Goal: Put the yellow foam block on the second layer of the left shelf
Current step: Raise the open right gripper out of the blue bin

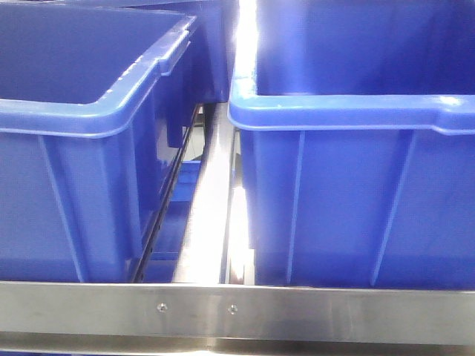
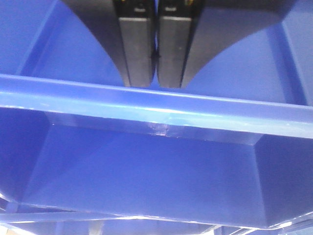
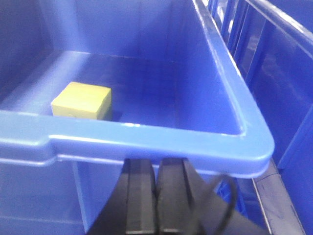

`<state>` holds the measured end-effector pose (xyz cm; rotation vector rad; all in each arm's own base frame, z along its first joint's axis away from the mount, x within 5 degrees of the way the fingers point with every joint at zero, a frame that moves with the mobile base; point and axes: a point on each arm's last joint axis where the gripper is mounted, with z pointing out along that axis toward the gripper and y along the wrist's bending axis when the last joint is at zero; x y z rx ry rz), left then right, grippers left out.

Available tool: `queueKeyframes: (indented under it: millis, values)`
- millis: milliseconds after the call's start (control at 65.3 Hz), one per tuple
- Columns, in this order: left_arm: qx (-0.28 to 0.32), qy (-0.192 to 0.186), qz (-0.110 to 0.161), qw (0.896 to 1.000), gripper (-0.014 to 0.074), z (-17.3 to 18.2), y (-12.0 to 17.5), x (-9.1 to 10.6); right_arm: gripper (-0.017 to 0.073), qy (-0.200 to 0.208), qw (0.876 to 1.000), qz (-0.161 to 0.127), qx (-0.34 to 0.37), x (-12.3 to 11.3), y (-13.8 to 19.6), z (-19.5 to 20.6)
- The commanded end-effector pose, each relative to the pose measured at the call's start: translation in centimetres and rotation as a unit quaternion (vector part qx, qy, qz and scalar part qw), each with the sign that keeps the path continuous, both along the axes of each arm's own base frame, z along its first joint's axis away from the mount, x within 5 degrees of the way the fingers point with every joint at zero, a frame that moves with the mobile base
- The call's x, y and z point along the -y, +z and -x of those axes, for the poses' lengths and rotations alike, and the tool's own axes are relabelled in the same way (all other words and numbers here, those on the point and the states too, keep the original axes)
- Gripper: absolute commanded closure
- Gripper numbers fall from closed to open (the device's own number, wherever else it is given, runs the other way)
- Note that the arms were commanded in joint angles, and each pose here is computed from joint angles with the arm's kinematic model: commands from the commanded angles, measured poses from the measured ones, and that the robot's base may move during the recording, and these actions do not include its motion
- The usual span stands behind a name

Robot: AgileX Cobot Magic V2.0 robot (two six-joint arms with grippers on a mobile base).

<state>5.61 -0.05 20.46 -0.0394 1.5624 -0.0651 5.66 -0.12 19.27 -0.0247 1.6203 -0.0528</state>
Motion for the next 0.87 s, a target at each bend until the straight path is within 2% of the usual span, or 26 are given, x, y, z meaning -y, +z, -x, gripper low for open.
queueKeyframes:
  millis: [0, 858]
  values:
    - [0.027, -0.007, 0.003, 1.0, 0.0457, -0.15, -0.13, 0.12, 0.0503, -0.002, 0.997, 0.01, 0.075, 0.0, 1.87, 0.25]
    - [0.027, -0.007, 0.003, 1.0, 0.0457, -0.15, -0.13, 0.12, 0.0503, -0.002, 0.997, 0.01, 0.075, 0.0, 1.87, 0.25]
